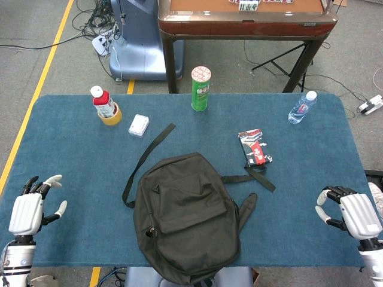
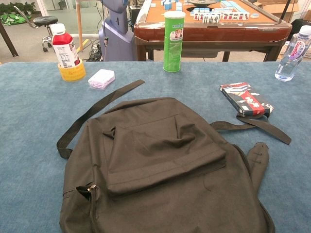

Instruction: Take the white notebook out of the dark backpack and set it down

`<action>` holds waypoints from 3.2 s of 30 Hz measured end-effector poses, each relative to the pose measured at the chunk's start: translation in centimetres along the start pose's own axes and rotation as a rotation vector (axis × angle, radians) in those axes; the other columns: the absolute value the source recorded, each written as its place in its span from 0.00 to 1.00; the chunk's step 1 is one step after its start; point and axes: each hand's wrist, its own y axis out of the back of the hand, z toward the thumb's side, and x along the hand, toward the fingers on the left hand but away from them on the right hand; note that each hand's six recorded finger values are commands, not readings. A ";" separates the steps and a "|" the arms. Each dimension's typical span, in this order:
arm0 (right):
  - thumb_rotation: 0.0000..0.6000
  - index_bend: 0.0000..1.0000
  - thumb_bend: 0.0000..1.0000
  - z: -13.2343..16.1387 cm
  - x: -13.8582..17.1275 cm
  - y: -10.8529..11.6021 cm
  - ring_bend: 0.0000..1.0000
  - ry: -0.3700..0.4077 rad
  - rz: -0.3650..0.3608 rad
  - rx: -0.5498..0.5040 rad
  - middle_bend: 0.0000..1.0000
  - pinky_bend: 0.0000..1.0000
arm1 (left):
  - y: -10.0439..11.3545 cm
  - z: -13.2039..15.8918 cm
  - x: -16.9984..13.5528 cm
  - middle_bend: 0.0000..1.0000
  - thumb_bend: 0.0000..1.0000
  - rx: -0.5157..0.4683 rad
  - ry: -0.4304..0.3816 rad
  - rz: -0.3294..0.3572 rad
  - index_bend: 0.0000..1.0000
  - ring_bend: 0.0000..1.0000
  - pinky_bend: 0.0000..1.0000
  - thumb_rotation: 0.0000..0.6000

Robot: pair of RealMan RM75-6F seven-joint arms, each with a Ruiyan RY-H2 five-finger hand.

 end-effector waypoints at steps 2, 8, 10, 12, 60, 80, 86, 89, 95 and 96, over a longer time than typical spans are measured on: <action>1.00 0.56 0.28 0.0 0.0 0.0 0.44 0.000 -0.001 -0.001 0.48 0.52 | -0.1 0.0 -0.1 0.37 0.34 0.003 0.002 -0.003 0.28 0.30 0.09 1.00; 1.00 0.56 0.28 -0.1 0.0 0.3 0.44 0.000 -0.012 -0.002 0.48 0.52 | 0.0 0.0 -0.2 0.37 0.34 0.005 -0.001 -0.005 0.28 0.30 0.09 1.00; 1.00 0.56 0.28 -0.1 0.0 0.4 0.44 0.001 -0.015 -0.002 0.48 0.52 | 0.1 0.2 -0.2 0.37 0.34 0.005 -0.011 -0.004 0.28 0.30 0.09 1.00; 1.00 0.56 0.28 -0.1 0.0 0.5 0.44 0.005 -0.020 -0.001 0.48 0.52 | 0.1 0.4 -0.2 0.37 0.34 0.003 -0.027 -0.006 0.28 0.30 0.09 1.00; 1.00 0.55 0.29 -1.1 -0.4 1.5 0.43 -0.027 -0.026 -0.004 0.47 0.52 | -16.3 18.9 -3.6 0.24 0.25 0.149 -0.985 -0.522 0.16 0.18 0.03 1.00; 1.00 0.55 0.29 -1.8 0.3 2.2 0.43 -0.045 -0.055 -0.008 0.47 0.52 | -18.5 21.9 -4.3 0.45 0.58 -0.048 -0.952 -0.614 0.50 0.34 0.03 1.00; 1.00 0.55 0.30 -1.9 0.3 2.4 0.43 -0.050 -0.065 -0.009 0.47 0.52 | -18.6 22.2 -4.3 0.64 0.72 -0.061 -0.964 -0.602 0.66 0.46 0.03 1.00; 1.00 0.55 0.30 -1.9 0.3 2.5 0.43 -0.049 -0.066 -0.010 0.47 0.52 | -18.4 22.3 -4.1 0.72 0.77 -0.083 -0.955 -0.594 0.73 0.54 0.06 1.00; 1.00 0.55 0.30 -1.1 0.0 2.5 0.43 -0.013 -0.058 -0.010 0.47 0.52 | -17.1 22.8 -2.8 0.75 0.81 -0.239 -0.858 -0.588 0.75 0.58 0.13 1.00; 1.00 0.55 0.30 -0.9 0.0 2.5 0.43 -0.003 -0.053 -0.010 0.47 0.52 | -16.5 23.1 -2.2 0.75 0.81 -0.284 -0.828 -0.582 0.75 0.58 0.13 1.00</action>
